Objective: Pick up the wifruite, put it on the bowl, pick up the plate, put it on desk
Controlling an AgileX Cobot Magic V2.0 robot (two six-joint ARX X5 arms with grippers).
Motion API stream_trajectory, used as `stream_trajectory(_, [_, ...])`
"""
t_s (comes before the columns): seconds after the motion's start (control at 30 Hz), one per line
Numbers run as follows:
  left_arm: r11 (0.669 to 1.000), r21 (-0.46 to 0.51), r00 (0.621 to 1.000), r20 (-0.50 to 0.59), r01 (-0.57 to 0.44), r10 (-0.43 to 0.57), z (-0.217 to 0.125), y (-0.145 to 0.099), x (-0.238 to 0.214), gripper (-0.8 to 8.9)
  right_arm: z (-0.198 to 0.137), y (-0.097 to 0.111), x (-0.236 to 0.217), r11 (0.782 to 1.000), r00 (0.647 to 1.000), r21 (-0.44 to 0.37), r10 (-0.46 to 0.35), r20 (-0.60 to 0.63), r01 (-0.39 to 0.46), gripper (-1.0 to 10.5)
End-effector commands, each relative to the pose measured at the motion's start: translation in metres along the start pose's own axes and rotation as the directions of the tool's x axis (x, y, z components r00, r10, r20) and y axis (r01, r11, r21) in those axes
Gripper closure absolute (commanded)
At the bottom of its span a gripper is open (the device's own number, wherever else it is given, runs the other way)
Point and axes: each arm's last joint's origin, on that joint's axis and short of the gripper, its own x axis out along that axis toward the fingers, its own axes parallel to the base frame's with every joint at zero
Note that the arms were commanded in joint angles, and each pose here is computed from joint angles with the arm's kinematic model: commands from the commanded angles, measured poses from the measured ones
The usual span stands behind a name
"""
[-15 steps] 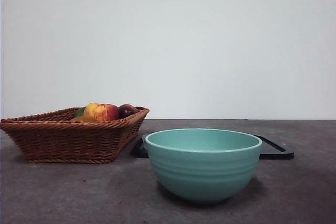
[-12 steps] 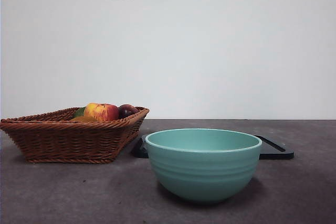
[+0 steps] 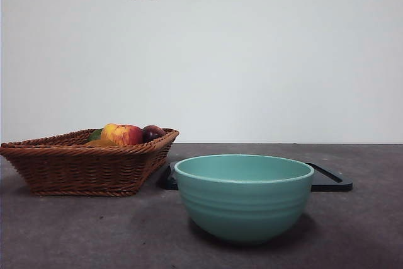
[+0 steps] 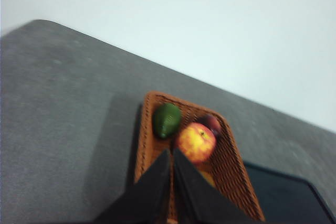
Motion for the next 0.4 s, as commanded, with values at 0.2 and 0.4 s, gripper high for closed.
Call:
stream_trajectory(0.2, [0.986, 0.125, 0.979, -0.188, 0.108, -0.084, 0.035, -0.019, -0.001, 8.04, 0.038, 0.013, 0.01, 0.993, 0.973, -0.046, 0.095, -0.212, -0.107, 9.4])
stream_trajectory(0.4, [0.965, 0.104, 0.923, -0.331, 0.241, -0.195, 0.054, -0.034, 0.007, 8.04, 0.06, 0.021, 0.024, 0.974, 0.903, -0.031, 0.196, -0.382, -0.225, 9.4])
